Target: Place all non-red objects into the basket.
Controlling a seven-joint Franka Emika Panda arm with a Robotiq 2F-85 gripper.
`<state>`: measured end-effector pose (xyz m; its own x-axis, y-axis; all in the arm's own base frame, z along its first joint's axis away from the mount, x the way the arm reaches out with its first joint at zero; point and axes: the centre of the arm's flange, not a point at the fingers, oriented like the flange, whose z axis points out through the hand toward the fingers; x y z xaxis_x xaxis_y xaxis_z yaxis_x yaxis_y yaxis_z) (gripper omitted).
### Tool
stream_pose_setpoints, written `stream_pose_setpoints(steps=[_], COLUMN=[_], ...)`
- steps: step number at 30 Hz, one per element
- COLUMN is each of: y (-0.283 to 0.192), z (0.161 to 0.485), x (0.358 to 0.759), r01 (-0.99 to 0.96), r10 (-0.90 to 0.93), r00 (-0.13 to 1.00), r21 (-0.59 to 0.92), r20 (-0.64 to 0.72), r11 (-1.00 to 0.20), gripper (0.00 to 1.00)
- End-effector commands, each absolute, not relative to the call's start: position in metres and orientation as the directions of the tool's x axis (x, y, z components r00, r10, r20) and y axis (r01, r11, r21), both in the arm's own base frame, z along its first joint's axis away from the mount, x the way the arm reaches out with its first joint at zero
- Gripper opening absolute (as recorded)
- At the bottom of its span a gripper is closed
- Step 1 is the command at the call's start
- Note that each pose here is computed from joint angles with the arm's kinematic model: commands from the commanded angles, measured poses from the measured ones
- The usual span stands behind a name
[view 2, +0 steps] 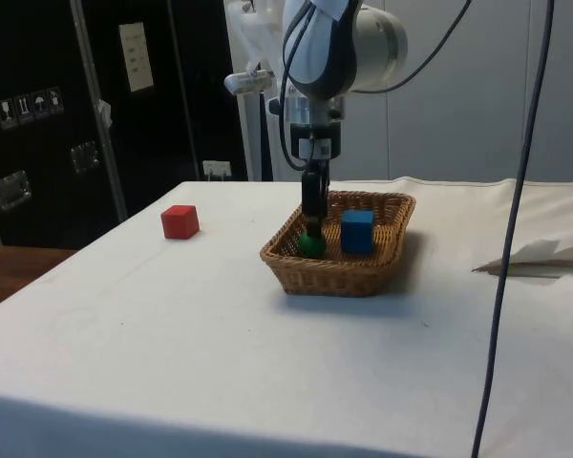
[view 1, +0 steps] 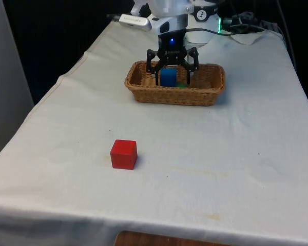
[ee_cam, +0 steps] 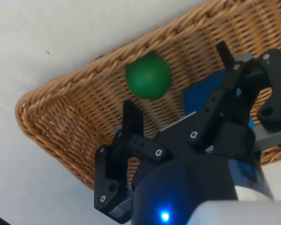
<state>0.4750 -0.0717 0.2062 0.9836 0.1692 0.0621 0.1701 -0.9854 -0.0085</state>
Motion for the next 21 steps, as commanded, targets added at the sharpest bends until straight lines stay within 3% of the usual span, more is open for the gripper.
stream_pose_setpoints(steps=[1,21], y=[-0.071,-0.061], z=[0.206,0.259], x=[0.475,0.471], r01=[0.168,0.106], r10=[0.167,0.100], r00=[0.984,0.989], r21=[-0.009,-0.057], r20=[0.068,0.108], r11=[-0.986,-0.993], gripper=[1.00,1.00])
